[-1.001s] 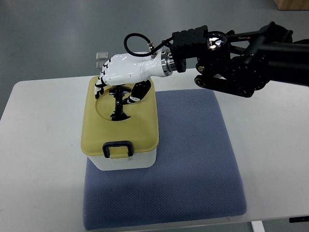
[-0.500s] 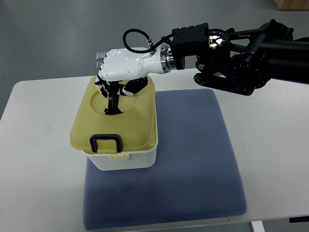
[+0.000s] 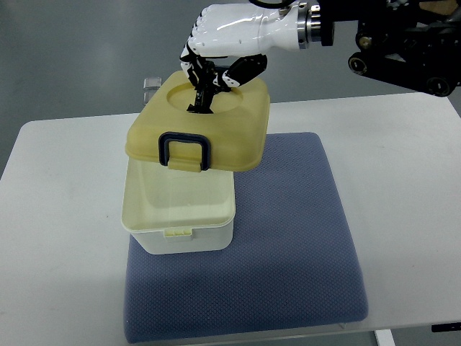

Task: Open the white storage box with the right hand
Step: 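Lift the yellow lid off the box with the right hand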

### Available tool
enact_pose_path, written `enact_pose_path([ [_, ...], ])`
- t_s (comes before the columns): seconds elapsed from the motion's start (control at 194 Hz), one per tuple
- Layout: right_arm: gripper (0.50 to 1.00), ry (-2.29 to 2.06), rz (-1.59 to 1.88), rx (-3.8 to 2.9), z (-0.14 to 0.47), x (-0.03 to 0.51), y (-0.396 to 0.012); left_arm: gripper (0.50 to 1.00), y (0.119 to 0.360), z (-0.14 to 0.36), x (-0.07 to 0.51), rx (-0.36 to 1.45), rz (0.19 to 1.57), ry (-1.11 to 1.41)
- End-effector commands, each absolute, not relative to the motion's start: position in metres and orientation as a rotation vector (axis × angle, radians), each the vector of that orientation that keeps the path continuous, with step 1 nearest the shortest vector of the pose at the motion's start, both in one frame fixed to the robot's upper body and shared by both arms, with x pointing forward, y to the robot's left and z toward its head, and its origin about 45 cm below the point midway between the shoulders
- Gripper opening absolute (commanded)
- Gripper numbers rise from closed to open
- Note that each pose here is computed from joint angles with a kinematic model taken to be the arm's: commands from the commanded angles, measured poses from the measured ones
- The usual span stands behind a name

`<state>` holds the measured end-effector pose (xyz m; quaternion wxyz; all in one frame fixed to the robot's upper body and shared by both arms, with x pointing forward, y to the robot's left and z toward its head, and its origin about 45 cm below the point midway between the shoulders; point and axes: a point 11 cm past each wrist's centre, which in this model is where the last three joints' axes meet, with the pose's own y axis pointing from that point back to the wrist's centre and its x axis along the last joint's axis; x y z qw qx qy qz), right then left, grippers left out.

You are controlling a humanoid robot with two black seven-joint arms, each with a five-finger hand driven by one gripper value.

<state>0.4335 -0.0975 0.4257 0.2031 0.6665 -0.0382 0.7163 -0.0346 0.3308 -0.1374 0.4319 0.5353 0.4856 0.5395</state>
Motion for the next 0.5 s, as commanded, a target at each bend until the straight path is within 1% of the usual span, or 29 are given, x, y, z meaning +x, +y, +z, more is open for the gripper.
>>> enact_pose_path([
  [0.0,0.500,-0.159,1.964,1.831,0.433,0.441,-0.127,1.000,0.331,-0.137,-0.035,1.336,1.344,1.209],
  [0.124,0.500,-0.237,1.890,1.785,0.439,0.449,-0.173,1.000,0.331,-0.137,-0.035,1.336,1.344,1.209],
  [0.232,0.500,-0.278,1.833,1.766,0.434,0.452,-0.202,1.000,0.331,-0.137,-0.035,1.336,1.342,1.209],
  [0.335,0.500,-0.289,1.747,1.753,0.413,0.452,-0.234,1.000,0.331,-0.137,-0.035,1.336,1.341,1.208],
  [0.495,0.500,-0.282,1.652,1.771,0.376,0.447,-0.258,1.000,0.330,-0.137,-0.035,1.336,1.338,1.208],
])
